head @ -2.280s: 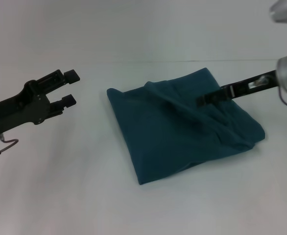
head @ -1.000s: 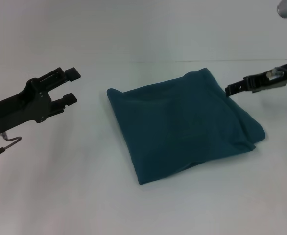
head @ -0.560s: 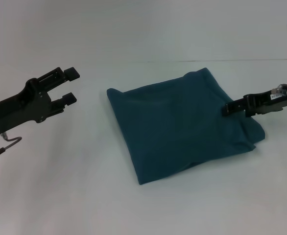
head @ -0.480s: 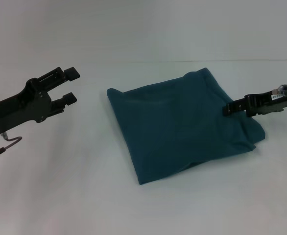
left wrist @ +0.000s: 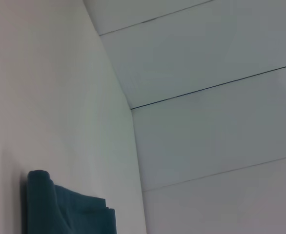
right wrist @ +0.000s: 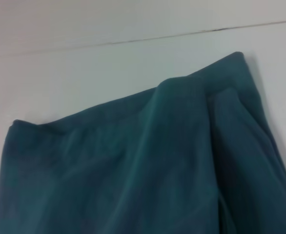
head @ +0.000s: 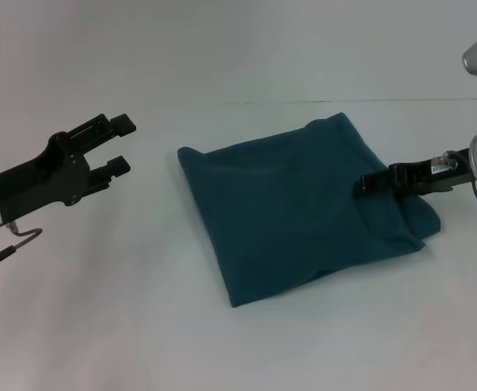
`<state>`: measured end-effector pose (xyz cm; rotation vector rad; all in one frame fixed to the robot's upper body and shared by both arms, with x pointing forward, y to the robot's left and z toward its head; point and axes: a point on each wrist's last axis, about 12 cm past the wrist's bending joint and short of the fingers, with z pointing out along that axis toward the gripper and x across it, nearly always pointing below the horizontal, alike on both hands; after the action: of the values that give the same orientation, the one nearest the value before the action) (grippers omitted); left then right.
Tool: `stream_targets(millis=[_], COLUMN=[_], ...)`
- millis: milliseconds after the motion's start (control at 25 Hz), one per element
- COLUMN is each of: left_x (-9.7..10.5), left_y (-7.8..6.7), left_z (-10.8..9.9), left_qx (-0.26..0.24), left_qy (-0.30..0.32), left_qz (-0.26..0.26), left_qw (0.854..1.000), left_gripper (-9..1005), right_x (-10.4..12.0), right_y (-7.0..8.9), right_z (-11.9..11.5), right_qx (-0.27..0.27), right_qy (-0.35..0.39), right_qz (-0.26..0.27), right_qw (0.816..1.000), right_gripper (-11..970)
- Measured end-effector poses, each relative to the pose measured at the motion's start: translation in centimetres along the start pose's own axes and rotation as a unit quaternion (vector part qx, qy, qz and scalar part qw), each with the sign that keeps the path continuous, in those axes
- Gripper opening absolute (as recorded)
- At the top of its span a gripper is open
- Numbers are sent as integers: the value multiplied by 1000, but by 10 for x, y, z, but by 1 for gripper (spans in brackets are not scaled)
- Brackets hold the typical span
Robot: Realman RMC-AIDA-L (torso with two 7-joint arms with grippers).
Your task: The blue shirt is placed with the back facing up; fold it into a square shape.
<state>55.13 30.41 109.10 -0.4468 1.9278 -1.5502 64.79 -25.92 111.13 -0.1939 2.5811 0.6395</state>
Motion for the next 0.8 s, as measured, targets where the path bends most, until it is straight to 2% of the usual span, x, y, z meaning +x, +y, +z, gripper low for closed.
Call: stream_targets(millis=[240,440,800], left_x=[0,-1,-1], left_y=[0,1,1], left_z=[0,0,0], left_qx=[-1,-4,-4], left_qy=[-1,-4,-5], left_qz=[0,0,1], left_qw=[1000,1000,1000], left_gripper=[876,876,876], right_x=[0,1,4], right_y=[4,13,13], right_z=[7,17,22], right_qx=[6,0,6], right_qy=[-12,-8,-6], right_qz=[0,-11,-10], right_qw=[1000,1000,1000], right_gripper=[824,823,821])
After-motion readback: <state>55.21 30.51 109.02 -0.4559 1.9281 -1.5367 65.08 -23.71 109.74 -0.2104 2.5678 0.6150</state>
